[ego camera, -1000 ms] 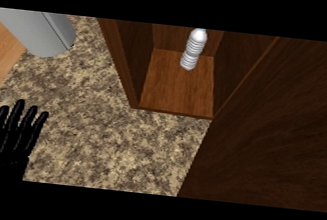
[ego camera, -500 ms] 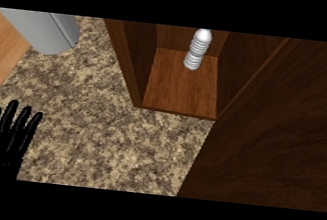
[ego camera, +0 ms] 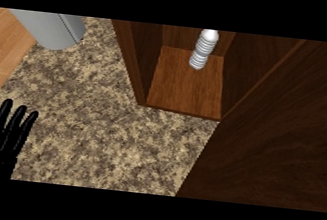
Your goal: Pick up the bottled water, place it into the cabinet and close the cabinet
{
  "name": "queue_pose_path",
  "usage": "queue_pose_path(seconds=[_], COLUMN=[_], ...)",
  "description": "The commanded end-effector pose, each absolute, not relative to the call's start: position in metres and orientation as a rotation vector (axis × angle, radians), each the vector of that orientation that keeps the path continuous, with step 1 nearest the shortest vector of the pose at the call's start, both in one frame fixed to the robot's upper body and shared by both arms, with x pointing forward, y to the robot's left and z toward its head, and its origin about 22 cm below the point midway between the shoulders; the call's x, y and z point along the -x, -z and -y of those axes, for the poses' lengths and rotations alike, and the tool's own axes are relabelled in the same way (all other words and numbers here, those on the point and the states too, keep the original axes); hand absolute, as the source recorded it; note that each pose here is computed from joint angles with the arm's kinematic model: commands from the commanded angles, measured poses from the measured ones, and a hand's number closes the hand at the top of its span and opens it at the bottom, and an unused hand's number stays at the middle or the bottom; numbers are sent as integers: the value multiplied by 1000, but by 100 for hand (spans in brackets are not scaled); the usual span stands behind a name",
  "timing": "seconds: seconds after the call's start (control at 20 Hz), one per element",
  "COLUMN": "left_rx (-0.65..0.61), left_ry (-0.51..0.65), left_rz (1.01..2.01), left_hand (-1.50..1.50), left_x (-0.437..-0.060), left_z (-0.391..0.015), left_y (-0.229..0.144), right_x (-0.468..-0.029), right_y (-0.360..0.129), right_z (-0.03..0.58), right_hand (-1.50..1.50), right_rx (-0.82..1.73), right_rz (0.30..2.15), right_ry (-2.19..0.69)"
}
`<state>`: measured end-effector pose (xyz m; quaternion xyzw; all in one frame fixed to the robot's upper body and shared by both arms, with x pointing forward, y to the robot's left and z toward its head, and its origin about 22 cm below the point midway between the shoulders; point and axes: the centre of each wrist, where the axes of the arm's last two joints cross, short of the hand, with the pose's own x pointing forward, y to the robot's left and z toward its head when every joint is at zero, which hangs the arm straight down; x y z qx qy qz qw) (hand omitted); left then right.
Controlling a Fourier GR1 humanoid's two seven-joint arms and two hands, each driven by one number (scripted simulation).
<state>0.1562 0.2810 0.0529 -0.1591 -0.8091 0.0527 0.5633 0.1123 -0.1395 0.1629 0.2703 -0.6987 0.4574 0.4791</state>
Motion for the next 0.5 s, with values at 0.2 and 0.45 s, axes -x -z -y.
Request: queue_pose_path(seconds=[0.2,0.45], left_rx=[424,456], left_ry=[-88,-73], left_rz=[1908,1918], left_hand=[-150,-150], left_x=[-156,-160], left_z=[-284,-284], left_y=[-57,-61], right_x=[-125,-134], right_y=[-134,-123], right_z=[92,93], right_hand=[150,150], right_rx=[-945,-1098], right_rz=[1467,1336], right_ry=[-965,-875])
